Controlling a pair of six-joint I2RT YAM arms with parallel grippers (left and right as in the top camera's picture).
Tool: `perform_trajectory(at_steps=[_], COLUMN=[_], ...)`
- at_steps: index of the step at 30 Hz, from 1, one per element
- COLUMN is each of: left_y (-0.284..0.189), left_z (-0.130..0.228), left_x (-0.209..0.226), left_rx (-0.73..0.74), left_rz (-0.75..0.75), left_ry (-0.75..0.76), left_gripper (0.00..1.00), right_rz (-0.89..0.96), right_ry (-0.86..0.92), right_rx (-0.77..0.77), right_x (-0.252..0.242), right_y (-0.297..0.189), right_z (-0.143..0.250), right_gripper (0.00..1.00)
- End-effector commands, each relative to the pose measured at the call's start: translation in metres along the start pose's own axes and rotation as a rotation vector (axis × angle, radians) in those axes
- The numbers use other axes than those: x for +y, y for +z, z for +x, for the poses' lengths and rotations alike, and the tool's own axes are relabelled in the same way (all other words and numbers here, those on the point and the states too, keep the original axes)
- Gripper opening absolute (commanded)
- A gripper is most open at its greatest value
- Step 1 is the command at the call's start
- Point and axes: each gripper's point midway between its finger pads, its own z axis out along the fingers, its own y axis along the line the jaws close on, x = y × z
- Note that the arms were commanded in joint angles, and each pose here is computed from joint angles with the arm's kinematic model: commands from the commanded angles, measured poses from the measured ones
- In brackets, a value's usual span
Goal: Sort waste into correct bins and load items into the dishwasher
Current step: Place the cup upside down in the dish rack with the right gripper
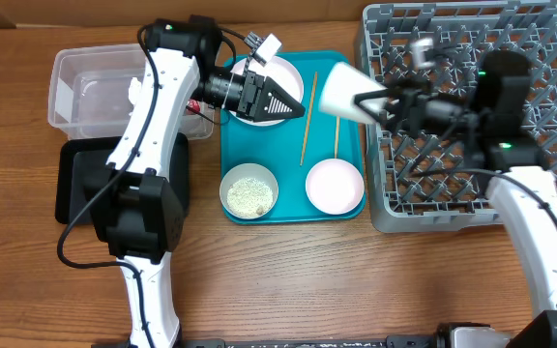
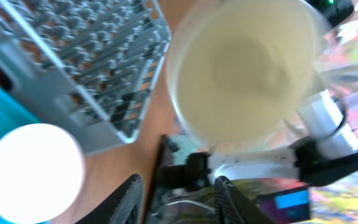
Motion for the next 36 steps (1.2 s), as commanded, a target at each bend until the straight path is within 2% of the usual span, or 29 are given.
perform_trajectory(at_steps=[1, 8, 16, 25, 32, 36], left_y=[-0.022, -0.045, -0.073, -0.104, -0.096, -0.096], left_z=[-0.001, -0.005, -0.017, -0.037, -0.035, -0.035], left_x=[0.025, 0.067, 0.077, 0.060, 0.059, 0.059], left_rx=[0.006, 0.005, -0.004, -0.049, -0.017, -0.013], left_rz=[-0.149, -0.369, -0.626, -0.949, -1.016, -1.030], left_ry=[0.005, -0.058, -0.062, -0.039, -0.021, -0.021], left_gripper=[0.43, 0.43, 0.43, 0.45, 0.46, 0.47], right_rz=[0.277, 0.684, 1.079, 1.225, 1.249, 1.254], right_ry=[0.118, 0.278, 0.388, 0.514, 0.579, 0.594], right_rx=[-0.109, -0.106, 0.048, 0.302, 0.476, 0.546], right_x=[-0.043, -0.061, -0.057, -0.077, -0.108, -0.118], right_y=[-0.035, -0.088, -0.138, -0.135, -0.115, -0.106], right_z=[-0.016, 0.004, 0.045, 0.101, 0.131, 0.145], right_gripper=[0.59, 0.59, 0.59, 0.59, 0.60, 0.65])
